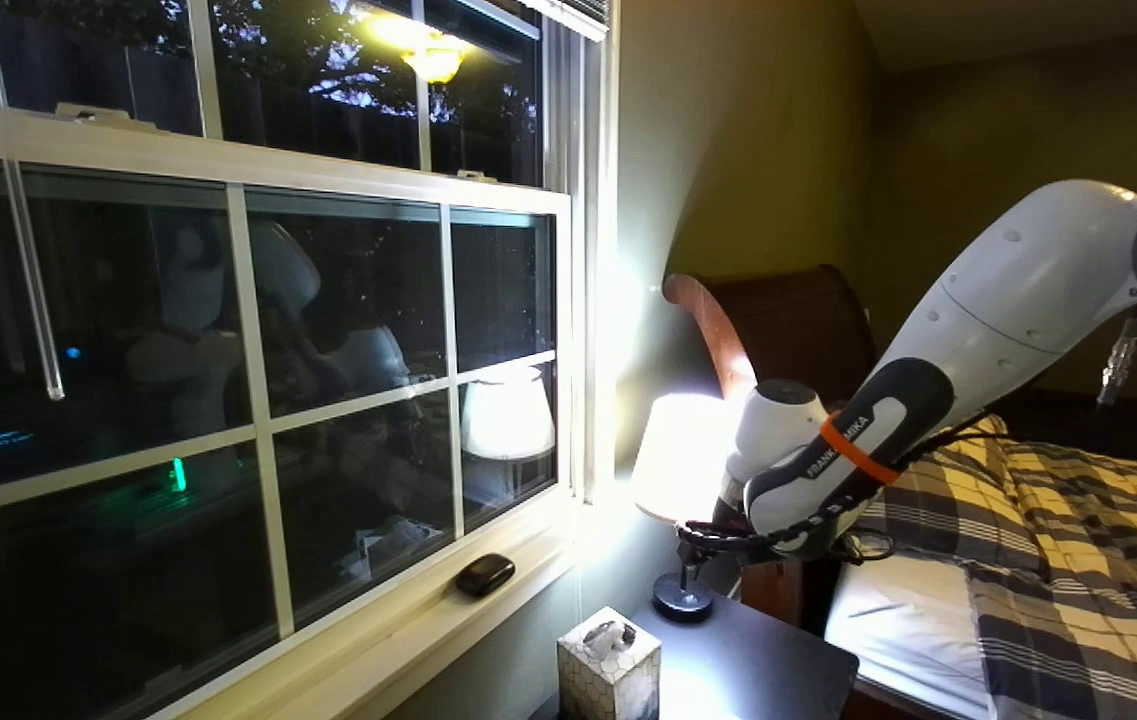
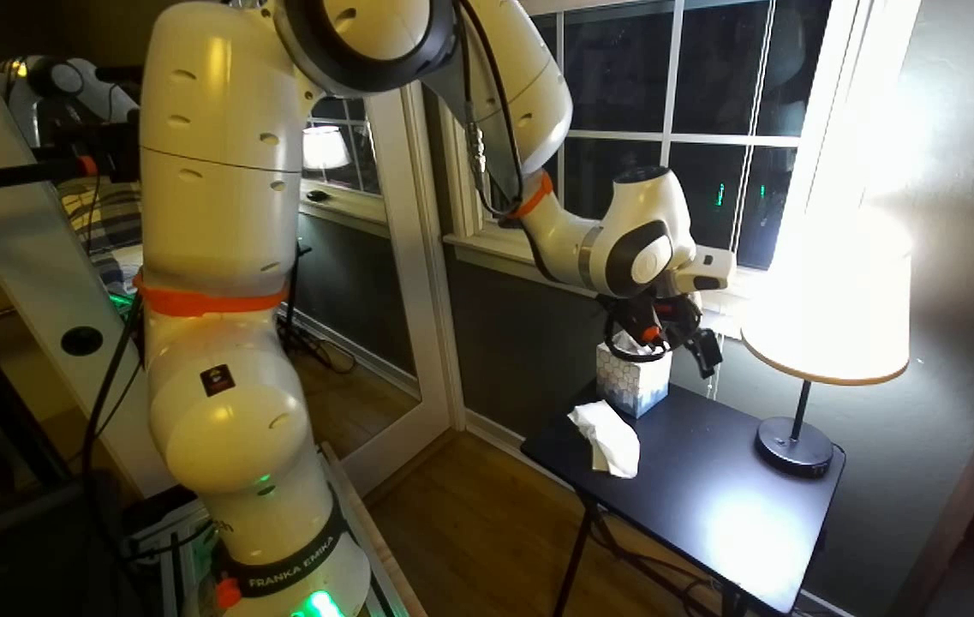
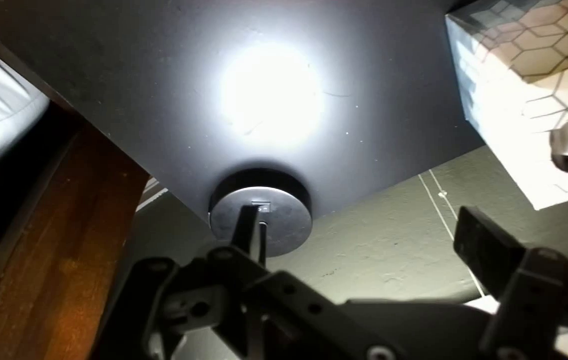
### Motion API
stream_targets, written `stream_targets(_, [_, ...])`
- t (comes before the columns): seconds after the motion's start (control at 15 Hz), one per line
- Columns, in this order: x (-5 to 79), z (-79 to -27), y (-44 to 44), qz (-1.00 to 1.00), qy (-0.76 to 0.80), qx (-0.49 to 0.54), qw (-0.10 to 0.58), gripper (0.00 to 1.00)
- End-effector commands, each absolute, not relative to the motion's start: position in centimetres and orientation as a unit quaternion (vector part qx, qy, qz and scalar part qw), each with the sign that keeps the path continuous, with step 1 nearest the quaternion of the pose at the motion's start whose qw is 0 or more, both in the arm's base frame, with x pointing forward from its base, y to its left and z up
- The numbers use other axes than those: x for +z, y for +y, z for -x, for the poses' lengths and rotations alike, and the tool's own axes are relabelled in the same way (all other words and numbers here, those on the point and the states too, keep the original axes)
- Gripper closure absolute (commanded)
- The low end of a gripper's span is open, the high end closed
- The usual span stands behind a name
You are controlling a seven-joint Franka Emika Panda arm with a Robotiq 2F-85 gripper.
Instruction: Turn off the lamp
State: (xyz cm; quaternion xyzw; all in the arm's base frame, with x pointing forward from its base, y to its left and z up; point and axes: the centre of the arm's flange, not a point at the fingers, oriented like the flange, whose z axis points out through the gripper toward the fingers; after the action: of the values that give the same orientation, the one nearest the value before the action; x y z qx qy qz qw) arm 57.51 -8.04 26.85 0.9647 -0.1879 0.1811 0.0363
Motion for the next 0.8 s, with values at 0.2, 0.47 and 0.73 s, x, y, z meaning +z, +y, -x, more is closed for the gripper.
stream_targets(0.2, [21.5, -59.6, -7.8, -0.966, -0.192, 0.153, 0.078, 0.0])
stream_targets(0.47, [22.5, -58.7, -8.1, -0.967, -0.191, 0.16, 0.062, 0.0])
stream_targets(0.73, [22.8, -58.8, -8.3, -0.966, -0.191, 0.162, 0.062, 0.0])
